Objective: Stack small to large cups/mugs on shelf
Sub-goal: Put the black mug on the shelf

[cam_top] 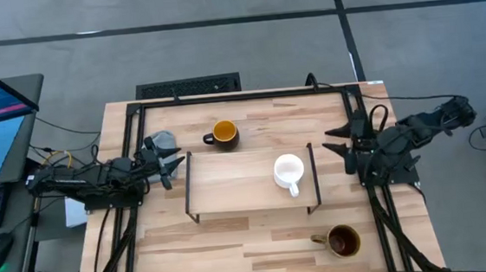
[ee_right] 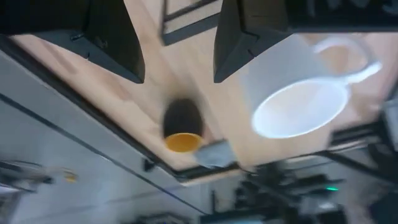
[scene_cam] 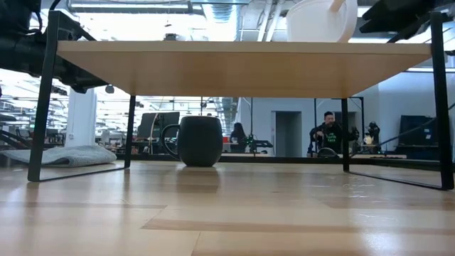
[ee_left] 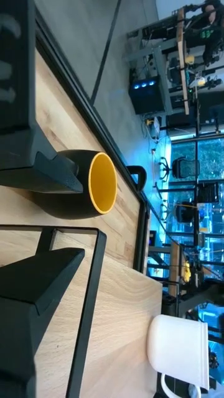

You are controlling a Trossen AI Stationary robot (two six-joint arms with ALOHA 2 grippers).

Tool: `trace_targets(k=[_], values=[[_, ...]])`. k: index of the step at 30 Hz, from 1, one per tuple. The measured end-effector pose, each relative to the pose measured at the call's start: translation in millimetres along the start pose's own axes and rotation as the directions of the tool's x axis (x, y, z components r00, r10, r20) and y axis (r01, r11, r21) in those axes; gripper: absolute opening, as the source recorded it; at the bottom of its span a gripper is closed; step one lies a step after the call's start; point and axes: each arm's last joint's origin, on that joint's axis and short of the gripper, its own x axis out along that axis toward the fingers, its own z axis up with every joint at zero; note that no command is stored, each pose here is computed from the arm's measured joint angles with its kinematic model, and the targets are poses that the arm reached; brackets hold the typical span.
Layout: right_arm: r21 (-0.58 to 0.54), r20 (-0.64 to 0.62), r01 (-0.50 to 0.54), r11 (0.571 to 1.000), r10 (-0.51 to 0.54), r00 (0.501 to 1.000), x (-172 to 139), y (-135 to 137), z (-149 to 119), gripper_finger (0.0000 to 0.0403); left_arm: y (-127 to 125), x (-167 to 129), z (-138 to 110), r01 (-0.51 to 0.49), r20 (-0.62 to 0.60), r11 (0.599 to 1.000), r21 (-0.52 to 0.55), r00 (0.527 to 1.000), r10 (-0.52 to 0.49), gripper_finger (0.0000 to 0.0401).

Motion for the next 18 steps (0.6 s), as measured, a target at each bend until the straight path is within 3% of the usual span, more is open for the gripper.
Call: trace_targets(k=[9, 18], values=[[-0.051, 0.183, -0.138, 0.989, 0.145, 0.972, 6, -5, -38, 0.0214, 0, 0, 0, -0.001, 0.0, 1.0, 0.016, 1.0, 0.001, 0.0146], [-0.079, 0.274, -0.085, 0.993, 0.103, 0.956, 3, -19, -54, 0.0214, 0, 0, 0, -0.001, 0.0, 0.999, -0.043, 1.0, 0.001, 0.0146]])
